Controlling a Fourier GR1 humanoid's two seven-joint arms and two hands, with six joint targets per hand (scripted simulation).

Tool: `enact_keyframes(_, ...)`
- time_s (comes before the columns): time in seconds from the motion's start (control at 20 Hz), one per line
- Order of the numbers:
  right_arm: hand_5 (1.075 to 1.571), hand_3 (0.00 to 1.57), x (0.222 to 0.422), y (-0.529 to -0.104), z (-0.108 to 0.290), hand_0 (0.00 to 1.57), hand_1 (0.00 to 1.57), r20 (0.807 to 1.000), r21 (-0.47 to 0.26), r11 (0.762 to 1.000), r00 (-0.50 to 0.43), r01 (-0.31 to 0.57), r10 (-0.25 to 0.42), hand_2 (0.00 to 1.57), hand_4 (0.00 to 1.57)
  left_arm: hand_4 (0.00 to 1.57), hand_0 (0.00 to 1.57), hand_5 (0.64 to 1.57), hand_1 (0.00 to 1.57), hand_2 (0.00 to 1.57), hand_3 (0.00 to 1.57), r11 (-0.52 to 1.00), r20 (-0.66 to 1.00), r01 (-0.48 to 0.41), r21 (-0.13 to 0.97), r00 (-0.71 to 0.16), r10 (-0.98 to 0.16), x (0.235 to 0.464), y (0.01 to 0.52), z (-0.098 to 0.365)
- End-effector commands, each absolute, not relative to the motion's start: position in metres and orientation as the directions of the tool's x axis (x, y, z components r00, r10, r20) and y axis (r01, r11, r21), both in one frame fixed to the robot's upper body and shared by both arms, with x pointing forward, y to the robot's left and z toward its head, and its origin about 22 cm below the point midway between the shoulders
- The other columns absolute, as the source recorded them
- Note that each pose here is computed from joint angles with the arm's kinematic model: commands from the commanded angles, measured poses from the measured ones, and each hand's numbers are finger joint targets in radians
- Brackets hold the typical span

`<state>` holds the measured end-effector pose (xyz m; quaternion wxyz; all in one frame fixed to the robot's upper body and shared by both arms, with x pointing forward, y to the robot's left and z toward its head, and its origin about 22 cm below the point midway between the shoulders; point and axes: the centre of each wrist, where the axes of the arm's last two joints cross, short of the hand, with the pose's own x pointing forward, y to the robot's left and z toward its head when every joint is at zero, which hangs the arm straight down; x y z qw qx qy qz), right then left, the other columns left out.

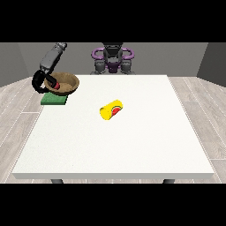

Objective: Pick the cup and pour the ball into the bowl, then pick the bowl and place it on the pad

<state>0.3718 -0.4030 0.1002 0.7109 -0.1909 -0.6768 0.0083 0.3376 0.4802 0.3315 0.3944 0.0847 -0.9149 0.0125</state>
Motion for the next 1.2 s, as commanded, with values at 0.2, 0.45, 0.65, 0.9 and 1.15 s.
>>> enact_keyframes(0.2, 1.551, 0.70, 0.362, -0.460, 0.121, 1.57, 1.57, 0.967, -0.248, 0.930, 0.005, 0.272, 0.256, 1.57, 1.29, 0.16, 0.00, 1.532, 0.00, 0.00, 0.00, 0.985, 0.655, -0.161, 0.058, -0.738, -0.159, 0.319, 0.470, 0.373)
enact_keyframes(0.45, 1.554, 0.21, 0.352, -0.469, 0.098, 1.57, 1.57, 0.955, -0.279, 0.902, -0.001, 0.330, 0.296, 1.57, 1.28, 0.00, 0.00, 1.538, 0.00, 0.00, 0.00, 0.987, 0.629, -0.150, 0.063, -0.762, -0.156, 0.311, 0.469, 0.376)
enact_keyframes(0.65, 1.564, 0.68, 0.346, -0.487, 0.115, 1.57, 1.57, 0.949, -0.306, 0.900, 0.028, 0.312, 0.313, 1.57, 1.25, 0.00, 0.00, 1.535, 0.00, 0.00, 0.00, 0.986, 0.679, -0.158, 0.054, -0.718, -0.153, 0.307, 0.472, 0.380)
enact_keyframes(0.9, 1.568, 0.90, 0.356, -0.487, 0.146, 1.57, 1.57, 0.944, -0.329, 0.898, 0.077, 0.291, 0.321, 1.57, 1.24, 0.00, 0.00, 1.534, 0.00, 0.00, 0.00, 0.987, 0.711, -0.152, 0.053, -0.689, -0.145, 0.329, 0.461, 0.344)
enact_keyframes(1.15, 1.571, 1.29, 0.383, -0.445, 0.146, 1.57, 1.57, 0.934, -0.356, 0.898, 0.069, 0.258, 0.351, 1.57, 1.23, 0.00, 0.00, 1.530, 0.00, 0.00, 0.00, 0.985, 0.702, -0.164, 0.047, -0.697, -0.149, 0.331, 0.471, 0.348)
